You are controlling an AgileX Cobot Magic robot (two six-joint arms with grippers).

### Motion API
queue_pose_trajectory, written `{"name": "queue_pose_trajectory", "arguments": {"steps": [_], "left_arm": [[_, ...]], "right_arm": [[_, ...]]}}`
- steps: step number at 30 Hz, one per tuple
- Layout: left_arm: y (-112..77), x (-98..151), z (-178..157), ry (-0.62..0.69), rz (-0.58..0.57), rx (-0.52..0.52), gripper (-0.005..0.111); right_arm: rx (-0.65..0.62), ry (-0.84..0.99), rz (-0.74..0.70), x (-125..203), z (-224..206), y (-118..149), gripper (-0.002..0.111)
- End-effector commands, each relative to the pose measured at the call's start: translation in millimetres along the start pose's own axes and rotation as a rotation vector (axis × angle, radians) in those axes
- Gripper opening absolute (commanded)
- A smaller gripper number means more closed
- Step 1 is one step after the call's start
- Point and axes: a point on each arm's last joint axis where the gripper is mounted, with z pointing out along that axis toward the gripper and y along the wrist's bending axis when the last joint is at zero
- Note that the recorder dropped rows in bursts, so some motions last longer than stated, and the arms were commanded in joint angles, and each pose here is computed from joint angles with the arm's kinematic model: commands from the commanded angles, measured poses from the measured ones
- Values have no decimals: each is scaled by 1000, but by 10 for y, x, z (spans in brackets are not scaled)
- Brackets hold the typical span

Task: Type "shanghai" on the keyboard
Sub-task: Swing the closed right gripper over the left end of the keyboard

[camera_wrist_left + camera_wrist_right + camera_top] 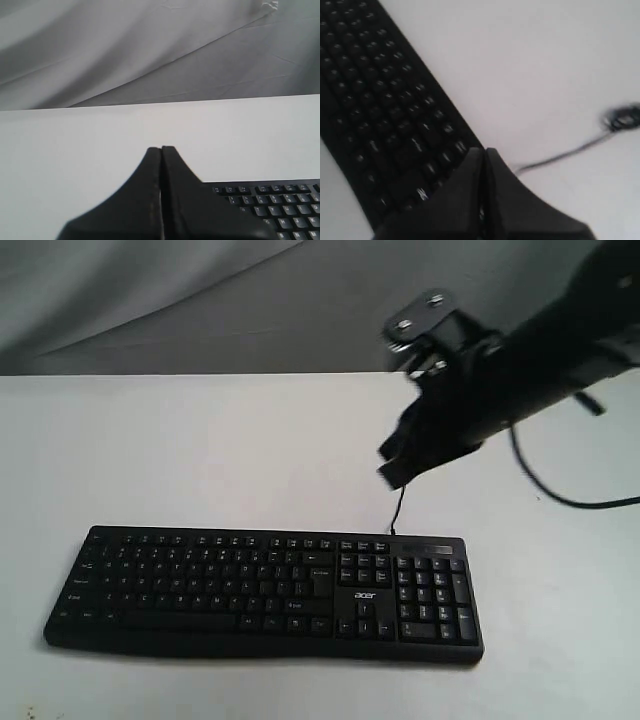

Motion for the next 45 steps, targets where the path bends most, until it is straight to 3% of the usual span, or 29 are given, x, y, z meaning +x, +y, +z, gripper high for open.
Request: {"name": "queue_pose_trajectory", "arguments": {"steps": [1,9,13,19,26,30,35,45], "left_arm": [[-4,-5,-1,-12,-1,7,0],[-4,-5,-1,-12,-1,7,0],[-4,-5,-1,-12,-1,7,0],[-4,-5,-1,-12,-1,7,0],[-4,-5,-1,-12,-1,7,0],[-4,-5,-1,-12,-1,7,0],[-4,-5,-1,-12,-1,7,0],[-4,-5,-1,-12,-1,7,0]], "right_arm": [[-78,-30,-122,-355,422,464,0],[-121,-113,-176,-962,897,879,0],[-129,-127,-219,-1101,1071,1022,0],[-122,-93,-288,-1001,1477,1245,0],[-160,-29,-273,-984,1893,1294,0],[-178,-66,-303,-1160,1971,1488,0],[-141,-44,-371,-1133,1989,1761,0],[-113,4,-358,-1030,2137,1766,0]]}}
